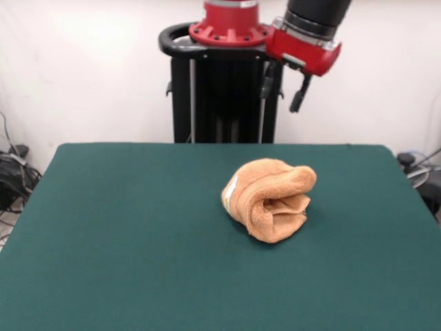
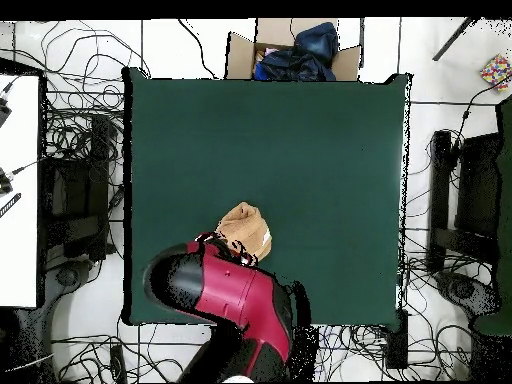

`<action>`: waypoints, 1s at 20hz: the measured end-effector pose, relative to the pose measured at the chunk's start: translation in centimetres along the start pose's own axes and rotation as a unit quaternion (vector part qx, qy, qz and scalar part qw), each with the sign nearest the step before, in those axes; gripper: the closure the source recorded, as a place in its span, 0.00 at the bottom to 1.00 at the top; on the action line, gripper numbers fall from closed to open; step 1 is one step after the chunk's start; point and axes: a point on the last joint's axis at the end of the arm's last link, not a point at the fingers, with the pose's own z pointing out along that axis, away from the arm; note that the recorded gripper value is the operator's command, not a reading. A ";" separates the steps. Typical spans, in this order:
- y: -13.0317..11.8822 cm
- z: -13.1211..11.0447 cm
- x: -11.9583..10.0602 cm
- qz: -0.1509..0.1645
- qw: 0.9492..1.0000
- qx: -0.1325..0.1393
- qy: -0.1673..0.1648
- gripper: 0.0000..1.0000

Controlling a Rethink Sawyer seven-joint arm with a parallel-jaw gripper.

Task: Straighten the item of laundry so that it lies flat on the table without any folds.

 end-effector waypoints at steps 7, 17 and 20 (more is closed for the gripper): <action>0.8 0.8 -1.9 0.045 0.999 0.003 -0.003 0.00; 1.8 3.7 -2.1 0.054 0.998 0.017 0.018 0.00; 1.9 4.7 -2.0 0.051 0.998 0.024 0.023 0.00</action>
